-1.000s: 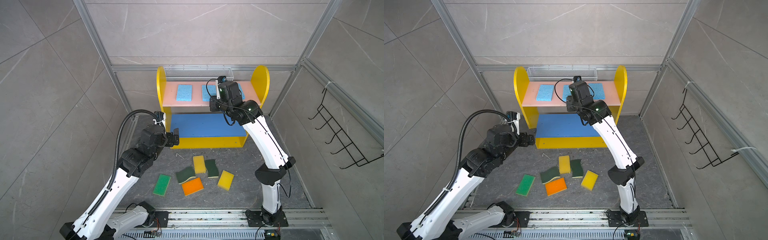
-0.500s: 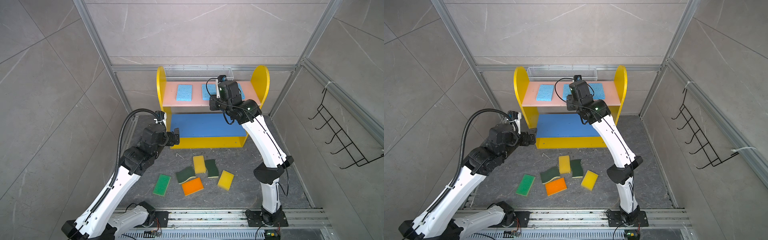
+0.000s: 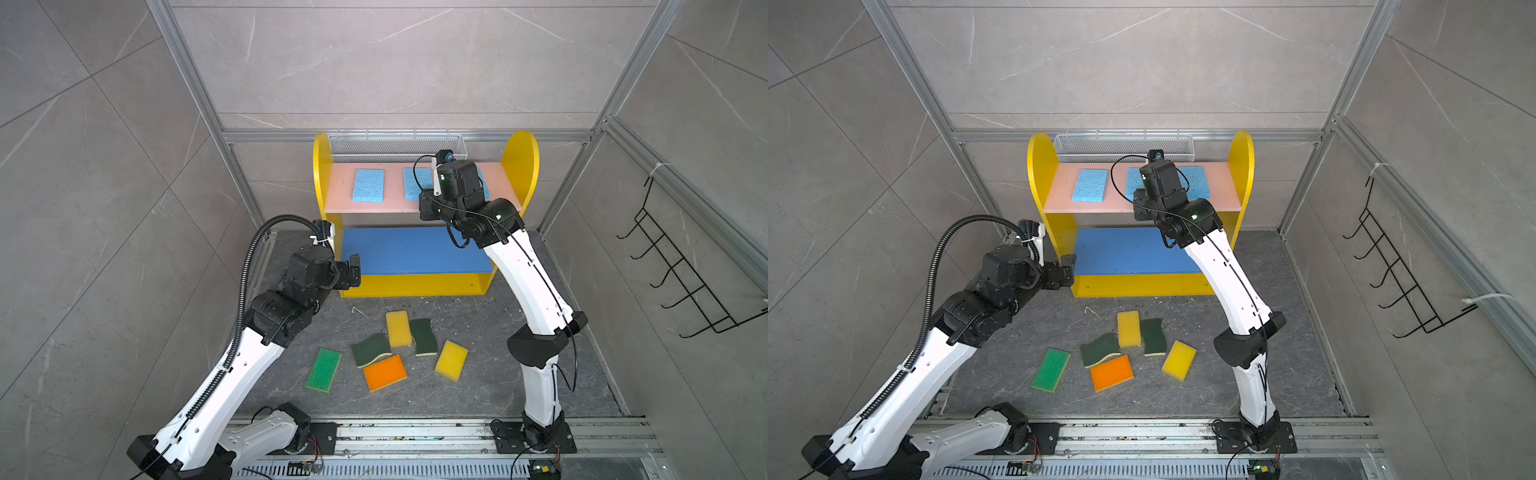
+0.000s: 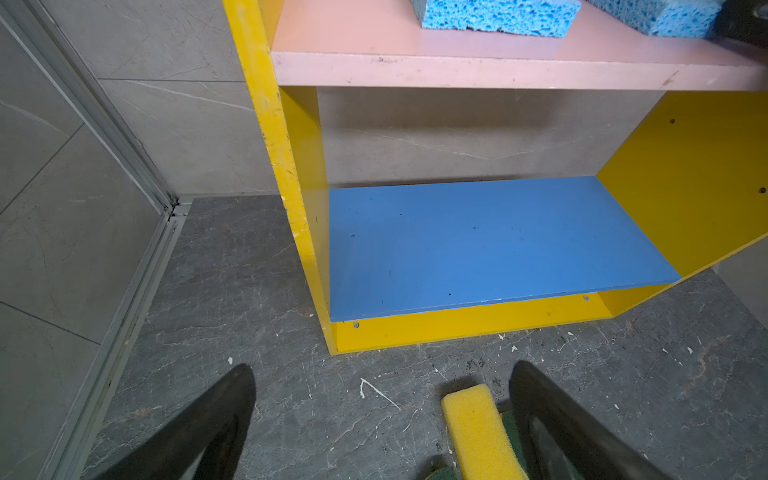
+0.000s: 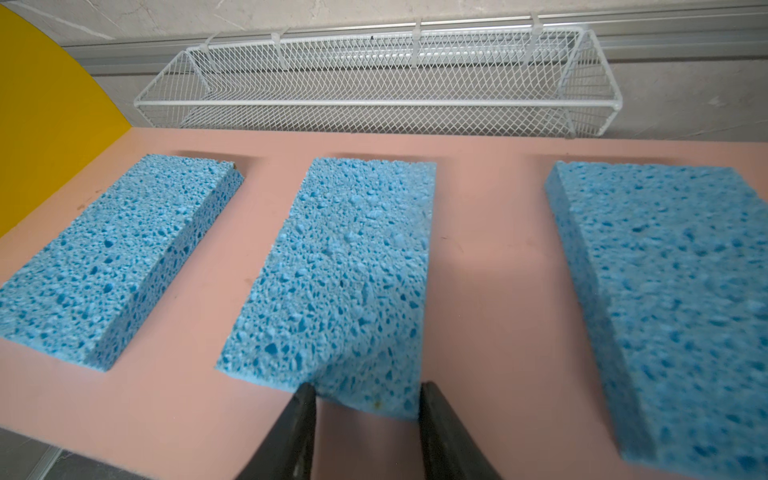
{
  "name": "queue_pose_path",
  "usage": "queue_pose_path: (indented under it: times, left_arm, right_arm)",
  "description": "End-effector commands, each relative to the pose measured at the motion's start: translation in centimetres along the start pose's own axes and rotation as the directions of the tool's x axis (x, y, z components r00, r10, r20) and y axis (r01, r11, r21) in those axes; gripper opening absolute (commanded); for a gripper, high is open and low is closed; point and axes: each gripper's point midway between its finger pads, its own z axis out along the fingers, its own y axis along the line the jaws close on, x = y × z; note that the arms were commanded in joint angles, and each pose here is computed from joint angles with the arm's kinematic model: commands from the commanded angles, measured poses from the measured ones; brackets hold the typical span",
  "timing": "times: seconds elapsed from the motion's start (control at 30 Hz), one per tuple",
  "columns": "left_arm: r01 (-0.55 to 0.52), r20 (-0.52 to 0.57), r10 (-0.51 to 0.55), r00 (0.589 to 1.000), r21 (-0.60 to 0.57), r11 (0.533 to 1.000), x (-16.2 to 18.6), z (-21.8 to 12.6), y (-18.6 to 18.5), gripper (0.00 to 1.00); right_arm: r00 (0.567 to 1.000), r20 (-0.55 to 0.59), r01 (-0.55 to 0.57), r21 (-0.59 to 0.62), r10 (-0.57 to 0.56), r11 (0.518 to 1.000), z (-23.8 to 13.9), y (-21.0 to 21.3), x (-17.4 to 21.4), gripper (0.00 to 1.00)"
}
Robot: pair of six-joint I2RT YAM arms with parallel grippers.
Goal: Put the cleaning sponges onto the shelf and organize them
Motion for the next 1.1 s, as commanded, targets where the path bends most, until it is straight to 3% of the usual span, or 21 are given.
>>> queue_pose_path:
  times: [0.0, 0.37, 0.57, 0.87, 1.07]
  left_arm:
    - [0.017, 0.046, -0.018, 0.999, 0.027, 0.999, -1.5, -0.2, -0.4, 0.97]
    - [0.005, 0.061, -0.009, 0.998, 0.065, 0.998, -3.6, -0.7, -1.4, 0.9]
    - [-0.038, 0.114, 0.025, 0.993, 0.114, 0.993, -7.3, -1.8, -2.8, 0.67]
    - [-0.083, 0.087, 0.068, 0.994, 0.191, 0.978, -10.1, 0.7, -6.0, 0.57]
    - [-0.082, 0.075, 0.069, 0.995, 0.175, 0.981, -11.0, 2.4, -6.7, 0.53]
  right_arm:
    - [0.997, -0.069, 0.015, -0.028, -0.016, 1.0, -1.0, 0.2, 1.6, 0.43]
    - [0.999, -0.024, 0.045, -0.035, -0.046, 0.998, -6.2, -0.3, 1.7, 0.49]
    - [0.999, 0.011, 0.047, -0.047, -0.047, 0.998, -9.3, -1.4, 1.7, 0.48]
    - [0.992, -0.011, 0.122, -0.065, -0.123, 0.99, -12.7, -3.4, 5.4, 0.48]
    - [0.99, 0.007, 0.14, 0.005, -0.14, 0.99, -15.8, -6.5, 7.1, 0.49]
